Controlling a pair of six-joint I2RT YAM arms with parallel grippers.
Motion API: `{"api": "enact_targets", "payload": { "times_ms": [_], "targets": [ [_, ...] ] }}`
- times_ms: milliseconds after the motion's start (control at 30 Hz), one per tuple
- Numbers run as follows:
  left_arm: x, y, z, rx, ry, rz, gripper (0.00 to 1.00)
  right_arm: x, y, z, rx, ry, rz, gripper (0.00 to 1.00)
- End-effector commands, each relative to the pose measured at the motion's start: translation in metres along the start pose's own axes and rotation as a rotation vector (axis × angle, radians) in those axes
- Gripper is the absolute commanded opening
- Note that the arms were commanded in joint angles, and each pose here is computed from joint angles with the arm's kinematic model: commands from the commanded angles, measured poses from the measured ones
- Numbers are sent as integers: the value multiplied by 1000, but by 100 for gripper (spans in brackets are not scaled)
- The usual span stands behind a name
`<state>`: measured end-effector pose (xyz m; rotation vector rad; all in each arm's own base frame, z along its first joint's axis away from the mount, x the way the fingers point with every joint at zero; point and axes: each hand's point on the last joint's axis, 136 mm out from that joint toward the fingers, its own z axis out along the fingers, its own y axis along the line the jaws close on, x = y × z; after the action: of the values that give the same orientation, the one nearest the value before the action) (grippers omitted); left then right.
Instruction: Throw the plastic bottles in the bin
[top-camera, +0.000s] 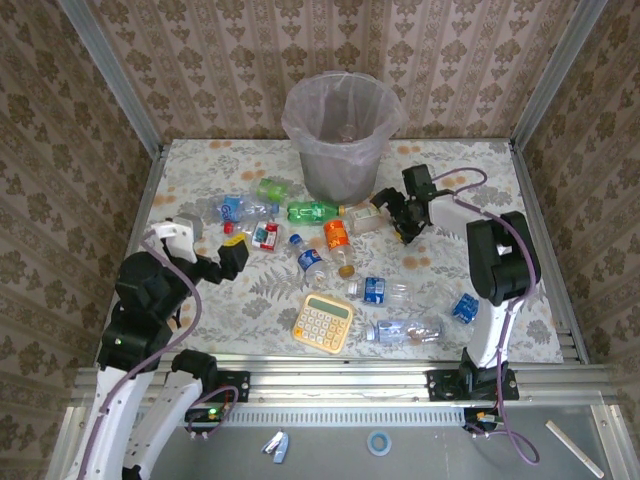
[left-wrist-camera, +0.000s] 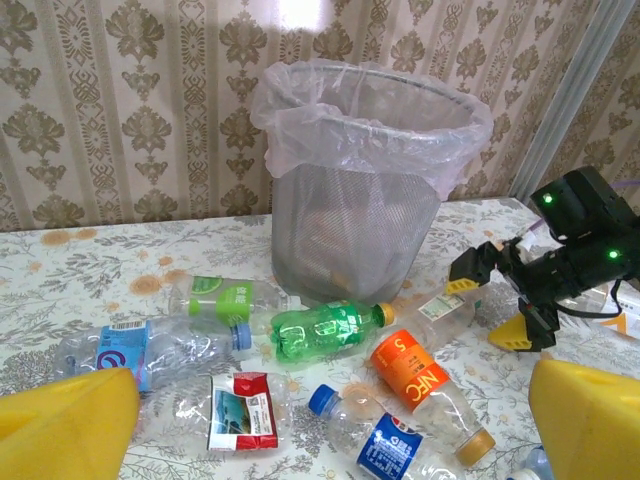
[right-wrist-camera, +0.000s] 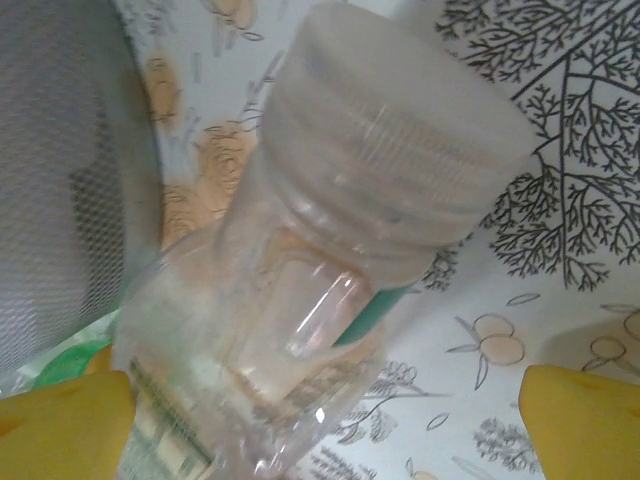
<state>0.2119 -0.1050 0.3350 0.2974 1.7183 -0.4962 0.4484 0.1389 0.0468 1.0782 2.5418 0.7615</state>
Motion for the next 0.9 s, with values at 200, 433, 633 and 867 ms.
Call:
{"api": "enact_targets", "payload": {
  "times_ms": [200, 433, 633, 867],
  "targets": [
    [3, 5, -3, -23, -8, 13, 100, 2, -13, 23, 102, 25, 25, 100],
    [2, 5, -4, -18, -18, 12, 100, 6, -21, 25, 164, 39, -38, 98],
    [1, 5, -4, -11, -25, 3, 100, 6, -35, 20, 204, 31, -80, 88],
    [1, 7, -4, -19, -31, -2, 100, 5, -42, 5, 216, 1, -130, 75]
  ]
}}
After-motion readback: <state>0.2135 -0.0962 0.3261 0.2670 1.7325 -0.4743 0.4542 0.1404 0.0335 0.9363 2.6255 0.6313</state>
